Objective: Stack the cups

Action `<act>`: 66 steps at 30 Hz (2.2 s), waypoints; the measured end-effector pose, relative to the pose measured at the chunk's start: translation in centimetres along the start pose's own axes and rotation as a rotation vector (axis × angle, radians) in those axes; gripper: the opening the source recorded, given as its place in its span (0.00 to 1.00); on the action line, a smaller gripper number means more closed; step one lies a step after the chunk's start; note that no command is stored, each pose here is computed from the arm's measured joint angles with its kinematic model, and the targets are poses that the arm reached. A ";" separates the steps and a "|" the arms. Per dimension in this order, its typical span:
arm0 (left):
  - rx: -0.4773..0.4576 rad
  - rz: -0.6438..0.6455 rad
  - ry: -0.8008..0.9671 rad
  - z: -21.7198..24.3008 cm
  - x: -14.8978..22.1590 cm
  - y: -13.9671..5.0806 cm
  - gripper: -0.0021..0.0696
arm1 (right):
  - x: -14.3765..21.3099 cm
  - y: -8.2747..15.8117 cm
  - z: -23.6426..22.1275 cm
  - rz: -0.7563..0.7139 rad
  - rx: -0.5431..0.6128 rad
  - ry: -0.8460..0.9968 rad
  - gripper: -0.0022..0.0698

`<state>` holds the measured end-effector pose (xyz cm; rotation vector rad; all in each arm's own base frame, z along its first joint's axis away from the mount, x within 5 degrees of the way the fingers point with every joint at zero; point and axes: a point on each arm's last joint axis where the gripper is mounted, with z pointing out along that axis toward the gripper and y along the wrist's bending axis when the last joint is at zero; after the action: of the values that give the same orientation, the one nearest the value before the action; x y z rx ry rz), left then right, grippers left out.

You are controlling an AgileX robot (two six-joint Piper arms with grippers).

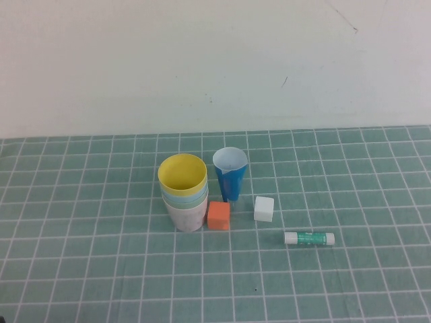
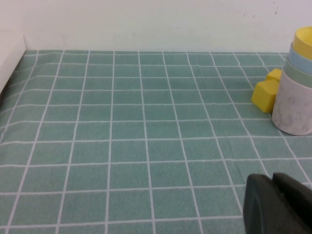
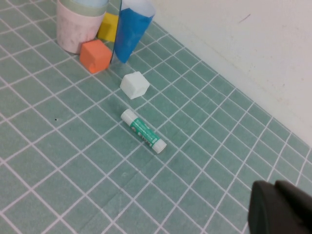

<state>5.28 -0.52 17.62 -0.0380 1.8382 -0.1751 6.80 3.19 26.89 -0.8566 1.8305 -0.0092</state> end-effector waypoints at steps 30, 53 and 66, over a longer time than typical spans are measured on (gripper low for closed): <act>-0.001 -0.001 0.001 0.0 0.0 0.0 0.03 | 7.8 1.4 1.0 0.247 0.400 -0.008 0.03; -0.002 0.007 0.002 0.0 0.0 0.0 0.03 | 10.3 2.0 1.6 0.421 0.502 0.040 0.03; -0.002 0.024 0.002 0.0 0.0 0.0 0.03 | 10.5 2.0 1.5 0.484 0.511 0.047 0.03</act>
<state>5.28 -0.51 17.60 -0.0172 1.8403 -0.1561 5.08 -0.54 16.93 -0.0519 1.9144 -0.1831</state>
